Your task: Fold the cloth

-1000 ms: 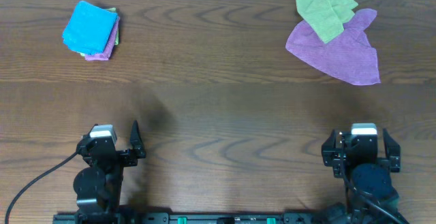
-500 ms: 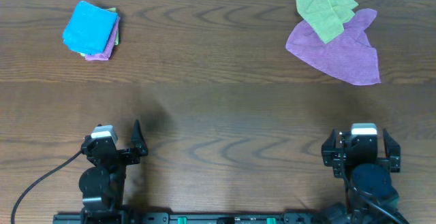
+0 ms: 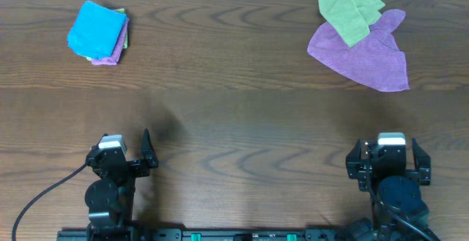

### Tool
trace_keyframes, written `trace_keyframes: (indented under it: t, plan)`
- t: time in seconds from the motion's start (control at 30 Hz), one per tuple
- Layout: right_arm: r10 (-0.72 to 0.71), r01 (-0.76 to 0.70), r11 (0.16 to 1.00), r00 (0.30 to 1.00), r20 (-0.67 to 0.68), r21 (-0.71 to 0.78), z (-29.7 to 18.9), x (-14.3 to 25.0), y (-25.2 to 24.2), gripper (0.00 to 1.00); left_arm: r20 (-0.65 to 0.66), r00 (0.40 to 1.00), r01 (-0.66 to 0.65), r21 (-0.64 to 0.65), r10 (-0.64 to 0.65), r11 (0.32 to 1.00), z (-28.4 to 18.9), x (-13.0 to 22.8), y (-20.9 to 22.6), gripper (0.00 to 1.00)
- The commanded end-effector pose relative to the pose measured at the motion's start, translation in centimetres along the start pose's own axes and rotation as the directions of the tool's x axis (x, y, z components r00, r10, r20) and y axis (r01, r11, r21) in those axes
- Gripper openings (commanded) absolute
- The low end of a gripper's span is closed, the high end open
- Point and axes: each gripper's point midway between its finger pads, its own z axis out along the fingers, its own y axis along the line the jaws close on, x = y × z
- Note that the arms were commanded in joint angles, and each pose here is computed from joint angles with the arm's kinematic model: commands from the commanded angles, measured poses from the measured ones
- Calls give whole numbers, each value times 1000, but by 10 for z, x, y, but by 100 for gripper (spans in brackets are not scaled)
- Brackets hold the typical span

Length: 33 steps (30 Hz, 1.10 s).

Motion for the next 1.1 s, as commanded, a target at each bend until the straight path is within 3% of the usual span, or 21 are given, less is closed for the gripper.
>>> trace_keyframes:
  t: [0.0, 0.77, 0.83, 0.97, 1.07]
  plan:
    - [-9, 9, 1000, 1000, 7, 1, -1, -1, -1, 99, -25, 999, -24, -26, 23, 999, 3, 13, 6, 95]
    - [-55, 55, 998, 998, -30, 3, -1, 8, -1, 99, -25, 999, -24, -26, 23, 999, 3, 13, 6, 95]
    - [-24, 24, 998, 1000, 6, -59, -1, 0, 9, 99, -25, 999, -24, -26, 23, 999, 3, 13, 6, 95]
    - [100, -51, 942, 986, 131, -331, -7, -34, 45, 99, -25, 999, -24, -26, 23, 999, 3, 13, 6, 95]
    - [138, -76, 919, 981, 133, -387, -6, -34, 49, 99, -25, 999, -24, -26, 23, 999, 3, 13, 6, 95]
